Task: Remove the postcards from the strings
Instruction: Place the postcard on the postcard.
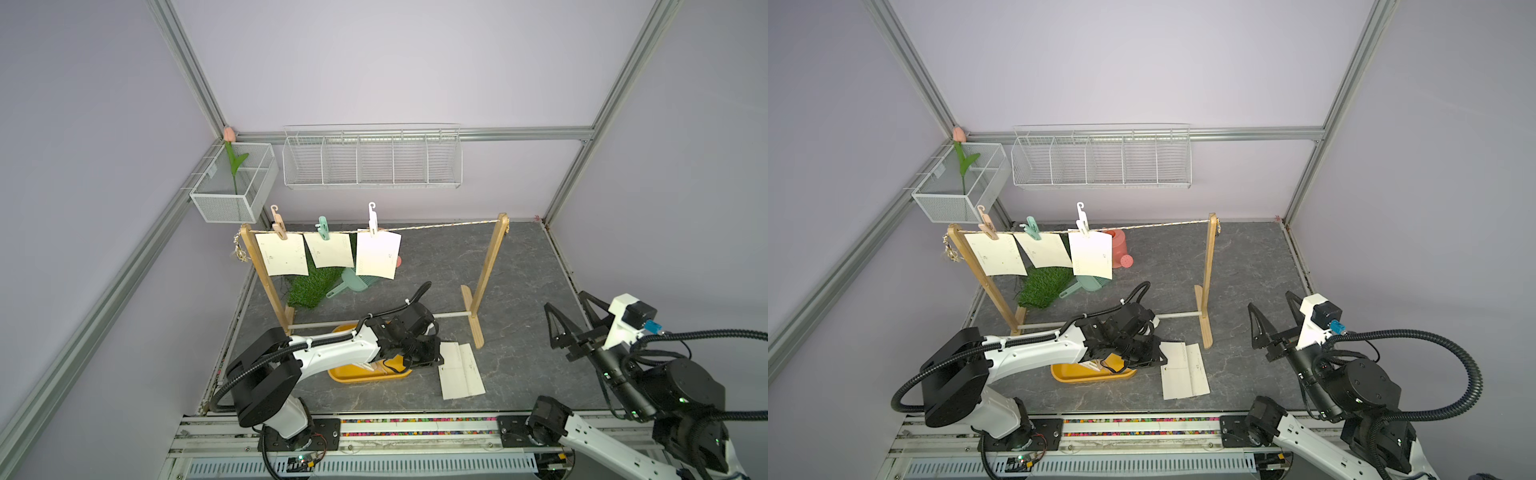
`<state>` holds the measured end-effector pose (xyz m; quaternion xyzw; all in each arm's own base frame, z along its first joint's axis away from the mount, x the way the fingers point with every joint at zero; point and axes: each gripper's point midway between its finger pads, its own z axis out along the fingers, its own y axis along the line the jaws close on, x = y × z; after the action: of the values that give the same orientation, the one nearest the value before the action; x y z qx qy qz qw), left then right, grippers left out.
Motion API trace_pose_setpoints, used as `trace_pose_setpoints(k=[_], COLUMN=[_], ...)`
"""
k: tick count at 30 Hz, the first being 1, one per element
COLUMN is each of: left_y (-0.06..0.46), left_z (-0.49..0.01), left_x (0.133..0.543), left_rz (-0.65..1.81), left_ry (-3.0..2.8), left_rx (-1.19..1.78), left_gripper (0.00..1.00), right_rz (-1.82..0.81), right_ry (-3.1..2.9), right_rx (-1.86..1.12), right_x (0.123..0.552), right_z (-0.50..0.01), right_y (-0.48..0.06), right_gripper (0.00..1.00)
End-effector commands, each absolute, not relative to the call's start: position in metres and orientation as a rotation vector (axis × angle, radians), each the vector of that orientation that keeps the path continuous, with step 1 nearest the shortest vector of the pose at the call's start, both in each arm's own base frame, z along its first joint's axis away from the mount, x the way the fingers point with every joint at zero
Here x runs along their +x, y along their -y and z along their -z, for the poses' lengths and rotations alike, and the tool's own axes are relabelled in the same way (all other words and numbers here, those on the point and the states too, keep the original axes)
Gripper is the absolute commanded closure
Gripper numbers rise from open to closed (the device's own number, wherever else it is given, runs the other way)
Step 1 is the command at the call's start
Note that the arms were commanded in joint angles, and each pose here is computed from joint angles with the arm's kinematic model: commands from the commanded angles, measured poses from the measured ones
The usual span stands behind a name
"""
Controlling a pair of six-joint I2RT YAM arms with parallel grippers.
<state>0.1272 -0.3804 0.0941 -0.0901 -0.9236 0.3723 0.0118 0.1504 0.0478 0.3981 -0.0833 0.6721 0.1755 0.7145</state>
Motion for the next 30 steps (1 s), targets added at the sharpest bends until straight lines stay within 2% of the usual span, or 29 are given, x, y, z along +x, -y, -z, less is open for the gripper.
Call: trace_pose_setpoints(k=[1,2,6,9,17,22,27,30], left_y=[0.394,0.394,0.388,0.382,0.361,0.349,0.329,0.309], left_z=[-0.103,-0.101,-0.099,-0.101,-0.111,-0.133,-0.170,-0.183], left_x=[0.131,0.131,0.135,0.139,0.149,0.147,0.137,0.134], left_rz=[-1.191,-1.176,-1.113,-1.081,-0.985,-0.975,-1.083,-1.132], left_ry=[2.861,2.865,2.902,2.934,3.024,3.064,3.078,3.133], left_rx=[-0.295,-0.299,-0.306,-0.322,-0.414,-0.677,-1.073,-1.223], left_gripper=[1.00,1.00,0.84,0.77,0.71,0.65,0.59,0.52], right_rz=[-0.376,-0.375,-0.367,-0.365,-0.370,-0.486,-0.684,-0.776], right_ry=[-1.469,-1.469,-1.466,-1.467,-1.488,-1.448,-1.367,-1.349], right_rx=[-0.189,-0.190,-0.192,-0.198,-0.259,-0.454,-0.770,-0.931], right_x=[0.149,0.149,0.150,0.151,0.153,0.136,0.107,0.098], right_z=[-0.403,-0.403,-0.403,-0.402,-0.398,-0.402,-0.414,-0.423], right_y=[-0.045,-0.045,-0.045,-0.047,-0.060,-0.091,-0.148,-0.182], right_gripper=[0.11,0.11,0.11,0.11,0.11,0.11,0.11,0.11])
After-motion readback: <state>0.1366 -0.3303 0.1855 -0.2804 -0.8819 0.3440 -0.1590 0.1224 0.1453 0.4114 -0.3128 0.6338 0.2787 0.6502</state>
